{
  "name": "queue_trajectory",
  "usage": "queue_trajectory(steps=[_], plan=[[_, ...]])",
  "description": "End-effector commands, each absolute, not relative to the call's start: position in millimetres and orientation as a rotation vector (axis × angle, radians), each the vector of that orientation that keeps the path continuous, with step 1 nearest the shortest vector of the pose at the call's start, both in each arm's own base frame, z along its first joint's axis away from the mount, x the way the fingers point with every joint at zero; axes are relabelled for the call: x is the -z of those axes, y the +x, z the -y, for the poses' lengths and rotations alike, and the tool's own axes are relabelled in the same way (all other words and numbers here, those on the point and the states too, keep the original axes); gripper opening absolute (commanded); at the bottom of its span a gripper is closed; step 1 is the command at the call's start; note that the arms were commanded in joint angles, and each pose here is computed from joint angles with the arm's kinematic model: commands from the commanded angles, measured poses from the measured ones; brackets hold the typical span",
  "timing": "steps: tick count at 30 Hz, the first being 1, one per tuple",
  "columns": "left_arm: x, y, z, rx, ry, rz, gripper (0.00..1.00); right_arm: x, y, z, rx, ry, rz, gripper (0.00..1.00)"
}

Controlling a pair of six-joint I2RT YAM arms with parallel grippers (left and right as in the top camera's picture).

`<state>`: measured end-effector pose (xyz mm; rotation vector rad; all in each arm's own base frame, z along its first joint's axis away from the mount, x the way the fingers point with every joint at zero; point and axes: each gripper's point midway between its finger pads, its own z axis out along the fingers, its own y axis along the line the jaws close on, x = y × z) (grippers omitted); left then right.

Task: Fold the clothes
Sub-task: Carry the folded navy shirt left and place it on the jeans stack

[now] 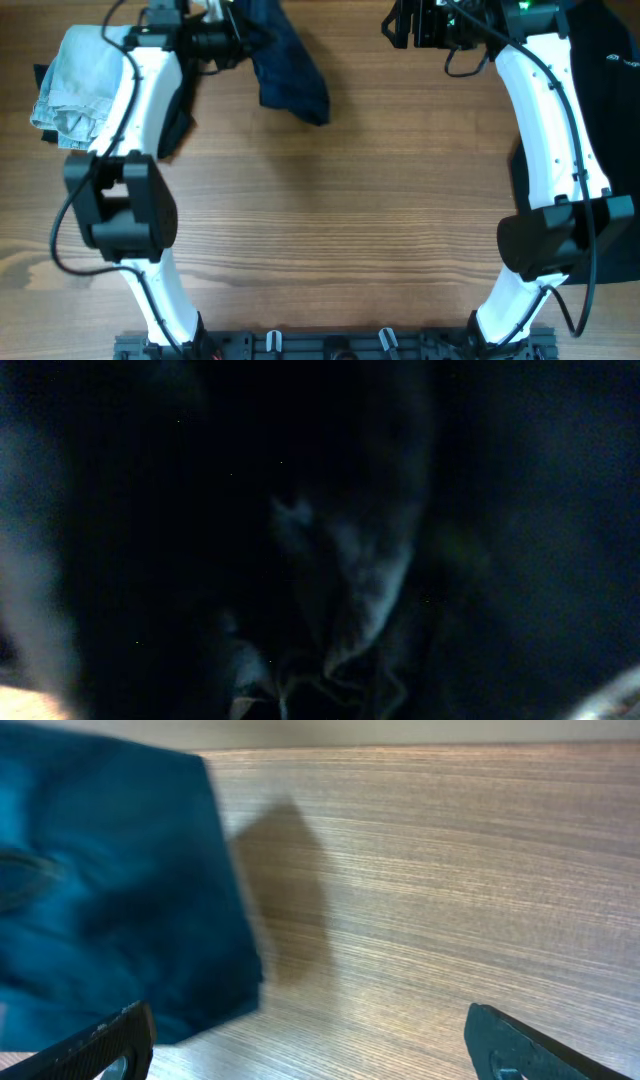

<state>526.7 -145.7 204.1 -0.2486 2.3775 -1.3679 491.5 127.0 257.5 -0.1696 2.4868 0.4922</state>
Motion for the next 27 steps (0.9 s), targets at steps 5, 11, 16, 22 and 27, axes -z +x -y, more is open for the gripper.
queue_trajectory(steps=[5,11,16,22,27], plan=[[-290,536,83,1.298,-0.397,-2.151,0.04,-224,491,-119,-0.429,-0.157,-2.573,1.00],[-305,546,-12,1.168,-0.600,-2.022,0.04,-222,487,-119,-0.420,-0.191,-2.588,1.00],[-322,551,-70,1.077,-0.612,-1.900,0.04,-220,484,-121,-0.432,-0.193,-2.599,1.00],[-317,555,-127,0.908,-0.746,-1.827,0.04,-223,479,-133,-0.529,-0.217,-2.595,1.00],[-295,561,-170,0.887,-0.843,-1.781,0.08,-220,474,-132,-0.530,-0.214,-2.621,1.00]])
